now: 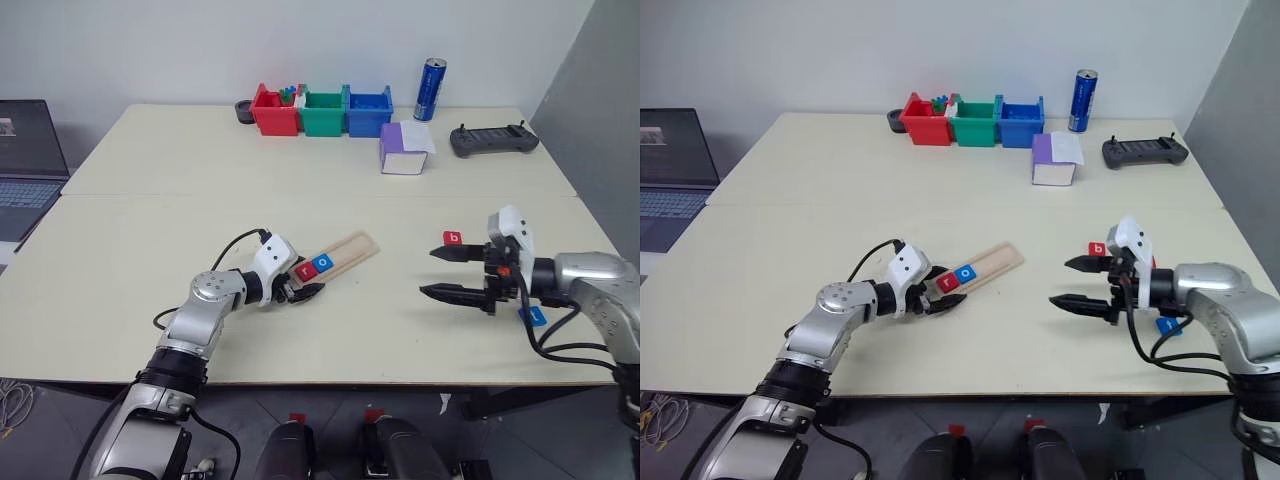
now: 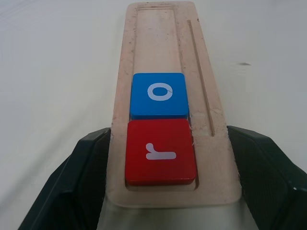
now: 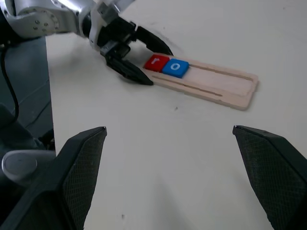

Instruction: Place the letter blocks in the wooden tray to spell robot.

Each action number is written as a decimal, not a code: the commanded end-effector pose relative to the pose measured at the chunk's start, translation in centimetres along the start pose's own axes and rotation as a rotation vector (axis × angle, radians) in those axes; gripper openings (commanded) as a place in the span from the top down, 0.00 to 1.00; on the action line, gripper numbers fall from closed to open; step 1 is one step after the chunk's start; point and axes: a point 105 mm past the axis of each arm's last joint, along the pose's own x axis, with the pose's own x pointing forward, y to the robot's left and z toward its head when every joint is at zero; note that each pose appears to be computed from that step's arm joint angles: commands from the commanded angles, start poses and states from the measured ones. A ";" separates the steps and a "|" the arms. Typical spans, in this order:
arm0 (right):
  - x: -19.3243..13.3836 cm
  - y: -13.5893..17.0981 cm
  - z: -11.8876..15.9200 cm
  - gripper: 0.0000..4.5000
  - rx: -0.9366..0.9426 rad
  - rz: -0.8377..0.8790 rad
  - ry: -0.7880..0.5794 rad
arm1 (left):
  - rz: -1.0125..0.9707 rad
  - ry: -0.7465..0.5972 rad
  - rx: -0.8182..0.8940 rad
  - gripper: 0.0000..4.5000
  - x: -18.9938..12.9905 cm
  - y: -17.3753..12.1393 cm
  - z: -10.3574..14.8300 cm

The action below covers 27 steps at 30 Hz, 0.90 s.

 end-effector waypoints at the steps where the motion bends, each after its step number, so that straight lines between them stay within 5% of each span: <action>1: -1.9 0.1 -1.0 0.00 -0.096 -0.009 0.119 | -0.169 -0.016 0.044 0.25 0.6 -1.7 0.9; 10: -4.1 0.7 -4.0 0.00 -0.129 -0.050 0.277 | -0.454 0.000 0.154 0.25 2.3 -4.2 2.2; 27: -3.6 3.0 -1.6 0.00 -0.129 -0.025 0.129 | -0.529 -0.003 0.237 0.25 5.5 -5.4 3.6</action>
